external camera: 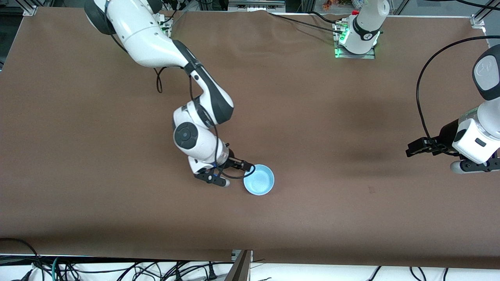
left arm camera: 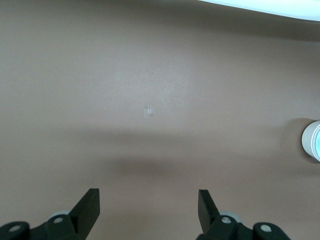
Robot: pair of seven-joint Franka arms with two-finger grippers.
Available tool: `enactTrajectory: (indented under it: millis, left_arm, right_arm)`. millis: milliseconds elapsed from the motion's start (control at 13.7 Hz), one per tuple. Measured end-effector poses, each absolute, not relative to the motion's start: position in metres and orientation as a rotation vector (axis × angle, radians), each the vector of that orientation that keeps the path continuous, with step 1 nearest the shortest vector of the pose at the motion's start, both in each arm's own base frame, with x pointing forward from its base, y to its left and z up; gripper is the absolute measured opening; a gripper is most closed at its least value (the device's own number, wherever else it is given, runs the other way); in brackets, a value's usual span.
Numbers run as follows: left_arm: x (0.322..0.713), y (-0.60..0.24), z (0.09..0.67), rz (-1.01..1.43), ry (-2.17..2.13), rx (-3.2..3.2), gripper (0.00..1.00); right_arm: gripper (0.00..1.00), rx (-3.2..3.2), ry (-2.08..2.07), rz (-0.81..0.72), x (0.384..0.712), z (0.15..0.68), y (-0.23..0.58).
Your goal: Stack pink and blue bowls on white bowl
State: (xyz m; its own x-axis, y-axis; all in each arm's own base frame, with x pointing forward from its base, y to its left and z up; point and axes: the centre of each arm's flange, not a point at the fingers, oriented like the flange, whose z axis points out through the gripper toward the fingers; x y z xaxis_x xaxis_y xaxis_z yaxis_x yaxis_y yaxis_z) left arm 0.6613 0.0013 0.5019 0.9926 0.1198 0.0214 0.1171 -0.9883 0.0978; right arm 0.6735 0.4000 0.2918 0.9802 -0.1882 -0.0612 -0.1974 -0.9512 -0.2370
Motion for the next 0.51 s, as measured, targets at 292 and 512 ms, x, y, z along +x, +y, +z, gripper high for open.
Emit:
enactTrajectory:
  millis: [292,512]
  left_arm:
    - [0.661,0.001,0.502,0.043,0.180,3.039,0.90]
    - [0.662,0.002,0.500,0.051,0.113,3.045,0.92]
  right_arm:
    - [1.00,-3.053,-0.273,0.264,0.685,0.370,0.286]
    - [1.00,-3.072,-0.374,0.405,0.680,0.433,0.201]
